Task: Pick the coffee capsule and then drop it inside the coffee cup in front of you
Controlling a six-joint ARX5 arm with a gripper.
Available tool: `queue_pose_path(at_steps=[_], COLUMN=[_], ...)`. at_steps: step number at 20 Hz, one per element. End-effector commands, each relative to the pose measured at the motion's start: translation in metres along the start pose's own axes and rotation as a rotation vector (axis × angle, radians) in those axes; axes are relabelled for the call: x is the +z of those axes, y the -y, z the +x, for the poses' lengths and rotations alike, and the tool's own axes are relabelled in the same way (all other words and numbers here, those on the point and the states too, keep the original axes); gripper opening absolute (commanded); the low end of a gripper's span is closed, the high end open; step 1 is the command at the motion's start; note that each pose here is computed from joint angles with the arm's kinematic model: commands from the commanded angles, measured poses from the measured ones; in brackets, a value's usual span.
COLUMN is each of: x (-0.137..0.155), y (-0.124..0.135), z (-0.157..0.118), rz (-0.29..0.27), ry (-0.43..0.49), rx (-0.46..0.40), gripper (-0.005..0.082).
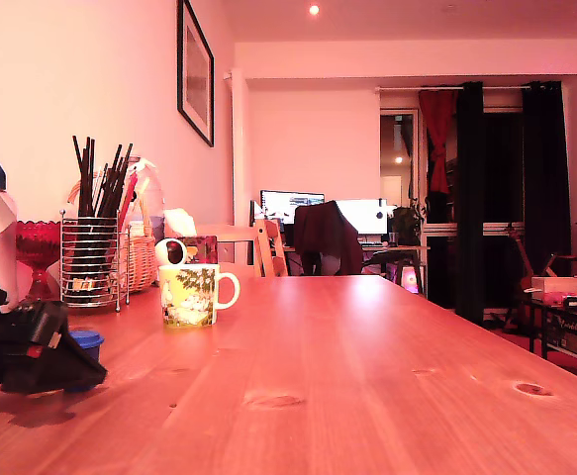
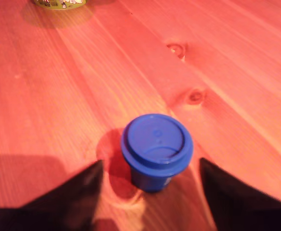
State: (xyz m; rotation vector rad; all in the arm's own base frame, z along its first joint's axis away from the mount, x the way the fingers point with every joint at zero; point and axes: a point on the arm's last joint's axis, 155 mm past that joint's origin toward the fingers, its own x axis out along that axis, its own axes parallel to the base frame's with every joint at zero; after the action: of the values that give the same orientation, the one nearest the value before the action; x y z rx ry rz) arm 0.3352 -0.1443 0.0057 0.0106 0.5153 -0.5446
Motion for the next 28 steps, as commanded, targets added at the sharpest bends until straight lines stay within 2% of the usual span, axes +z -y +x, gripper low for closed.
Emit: queue_pose_path(at_steps=[1,2,3,15,16,17,22,28], x=[0.004,0.004,0.004,0.024,0.031,0.039,0.091,0.145], y=[0.002,0.002,0.002,0.002,0.002,0.003,0.002,-0.004], z=[0.001,0.001,0.001,-0.001,-0.003,-0.004,-0.005,0.012], rz=[0.014,0.014,0.014,0.007,0.012,-0.042,-0.032,-0.027], ry=[0.014,0.014,0.014,0.067,0.085,0.107,0.200,0.206], rx=[-0.008,-0.008,-0.008,-0.008,-0.007,-0.010,-0.013,-0.012], gripper=[0.0267,0.0212,0.0205,0.0205,0.0205,0.0205,0.0205,0.0205])
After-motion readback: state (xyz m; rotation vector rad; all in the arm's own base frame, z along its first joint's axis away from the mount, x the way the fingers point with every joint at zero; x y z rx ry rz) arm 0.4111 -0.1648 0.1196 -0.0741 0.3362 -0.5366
